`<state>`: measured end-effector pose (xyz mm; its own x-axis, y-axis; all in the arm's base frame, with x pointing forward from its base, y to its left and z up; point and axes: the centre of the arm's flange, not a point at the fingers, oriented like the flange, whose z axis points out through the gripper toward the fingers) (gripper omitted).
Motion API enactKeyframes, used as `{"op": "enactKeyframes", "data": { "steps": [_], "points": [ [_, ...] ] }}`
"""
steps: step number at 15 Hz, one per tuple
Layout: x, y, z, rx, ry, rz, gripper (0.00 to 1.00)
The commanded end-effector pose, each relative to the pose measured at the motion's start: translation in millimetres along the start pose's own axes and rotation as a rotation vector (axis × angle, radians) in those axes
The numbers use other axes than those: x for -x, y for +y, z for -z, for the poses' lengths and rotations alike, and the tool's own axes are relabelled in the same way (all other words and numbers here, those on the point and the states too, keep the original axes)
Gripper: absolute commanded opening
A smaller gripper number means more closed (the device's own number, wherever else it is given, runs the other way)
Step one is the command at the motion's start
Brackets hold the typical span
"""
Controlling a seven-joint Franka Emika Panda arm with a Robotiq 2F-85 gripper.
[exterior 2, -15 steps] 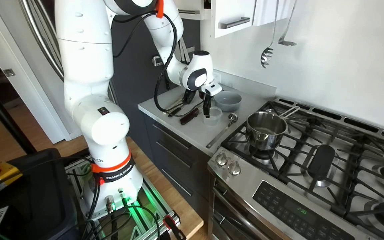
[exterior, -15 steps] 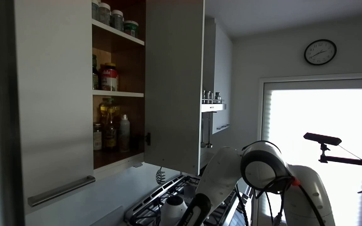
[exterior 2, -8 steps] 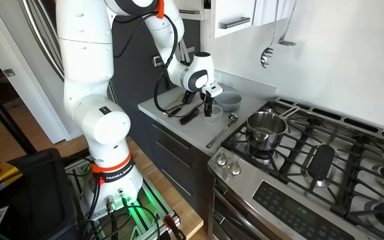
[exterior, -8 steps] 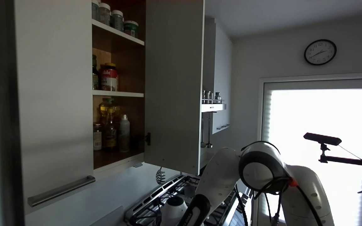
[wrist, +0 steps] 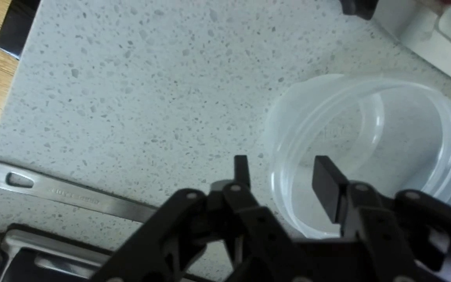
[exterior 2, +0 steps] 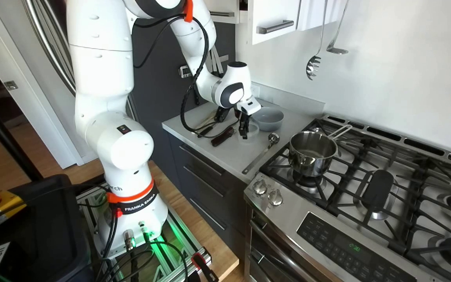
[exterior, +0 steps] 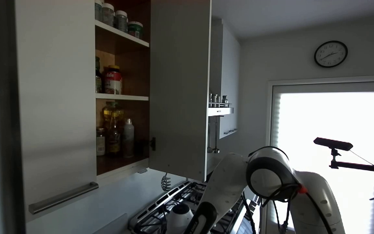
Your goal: Move the container from the counter to the bottom shelf of the cupboard then close the cupboard door
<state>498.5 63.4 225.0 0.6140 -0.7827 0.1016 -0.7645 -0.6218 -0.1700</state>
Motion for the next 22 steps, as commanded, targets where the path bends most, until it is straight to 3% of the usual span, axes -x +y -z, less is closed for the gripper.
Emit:
{"op": "enactKeyframes", "data": {
  "steps": [1,2,5,6,11,22],
  "points": [
    [1.7,0.1,-2.8,-0.001,0.003,-0.022,0.26],
    [1.7,0.1,-1.2,-0.002,0.006,-0.021,0.26],
    [-0.6,0.6,4.5,-0.007,0.006,-0.024,0.03],
    [-1.1,0.2,7.3,-0.004,0.009,-0.024,0.0],
    [1.4,3.7,42.3,-0.03,-0.003,-0.023,0.0],
    [29.0,-2.7,169.9,-0.163,0.081,0.005,0.01]
  ]
}}
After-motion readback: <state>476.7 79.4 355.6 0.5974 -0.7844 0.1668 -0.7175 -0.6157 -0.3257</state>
